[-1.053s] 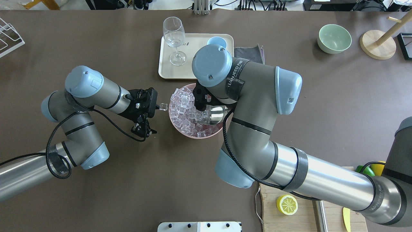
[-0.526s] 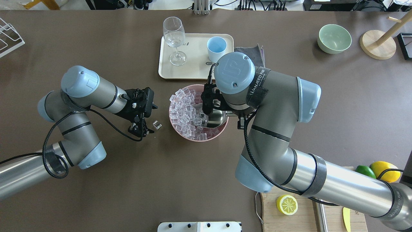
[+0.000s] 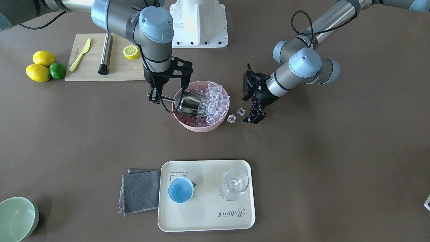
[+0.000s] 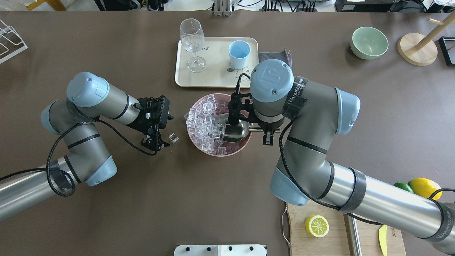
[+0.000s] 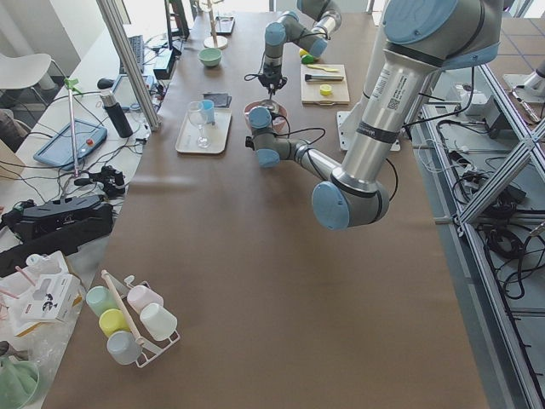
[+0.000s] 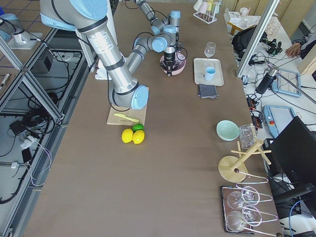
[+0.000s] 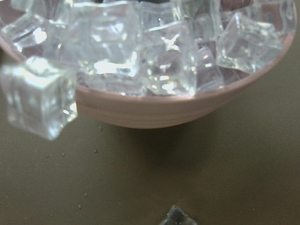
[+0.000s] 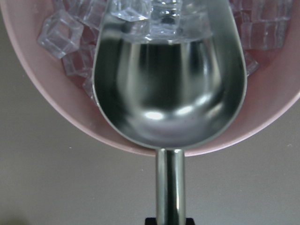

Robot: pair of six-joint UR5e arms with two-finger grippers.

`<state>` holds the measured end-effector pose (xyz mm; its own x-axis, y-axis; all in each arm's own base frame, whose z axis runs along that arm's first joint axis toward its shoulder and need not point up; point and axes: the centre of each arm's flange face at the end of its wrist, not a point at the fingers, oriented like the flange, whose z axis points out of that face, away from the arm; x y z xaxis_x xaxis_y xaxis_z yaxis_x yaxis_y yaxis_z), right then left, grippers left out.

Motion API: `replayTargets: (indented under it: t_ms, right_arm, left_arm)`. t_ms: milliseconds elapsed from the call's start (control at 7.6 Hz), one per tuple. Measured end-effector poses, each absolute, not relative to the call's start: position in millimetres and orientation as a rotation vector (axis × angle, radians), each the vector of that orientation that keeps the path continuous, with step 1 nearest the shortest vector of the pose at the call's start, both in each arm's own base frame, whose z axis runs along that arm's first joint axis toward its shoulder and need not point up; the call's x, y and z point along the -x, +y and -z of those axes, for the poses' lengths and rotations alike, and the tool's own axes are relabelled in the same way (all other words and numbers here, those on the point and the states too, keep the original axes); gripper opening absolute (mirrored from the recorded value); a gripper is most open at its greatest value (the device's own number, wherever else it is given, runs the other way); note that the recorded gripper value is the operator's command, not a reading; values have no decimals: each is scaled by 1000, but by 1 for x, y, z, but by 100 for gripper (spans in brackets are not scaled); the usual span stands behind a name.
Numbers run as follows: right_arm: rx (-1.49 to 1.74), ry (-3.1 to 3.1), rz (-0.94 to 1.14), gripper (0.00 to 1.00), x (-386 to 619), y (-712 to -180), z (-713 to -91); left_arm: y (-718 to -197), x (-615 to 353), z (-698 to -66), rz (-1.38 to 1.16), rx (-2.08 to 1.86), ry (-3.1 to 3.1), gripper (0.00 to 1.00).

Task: Put ice in cup with scoop
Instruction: 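Drag the scoop through the ice and lift it out, right gripper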

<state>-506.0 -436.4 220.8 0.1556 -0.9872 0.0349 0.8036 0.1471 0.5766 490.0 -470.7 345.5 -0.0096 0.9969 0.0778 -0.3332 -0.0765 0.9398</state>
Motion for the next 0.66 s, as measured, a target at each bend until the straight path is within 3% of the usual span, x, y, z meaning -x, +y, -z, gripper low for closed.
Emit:
replayTargets:
  t_ms: [658]
  right_arm:
    - [-421, -628, 1320, 0, 470, -473, -228]
  left_arm:
    - [-471, -490, -346, -1405, -1009, 914, 99]
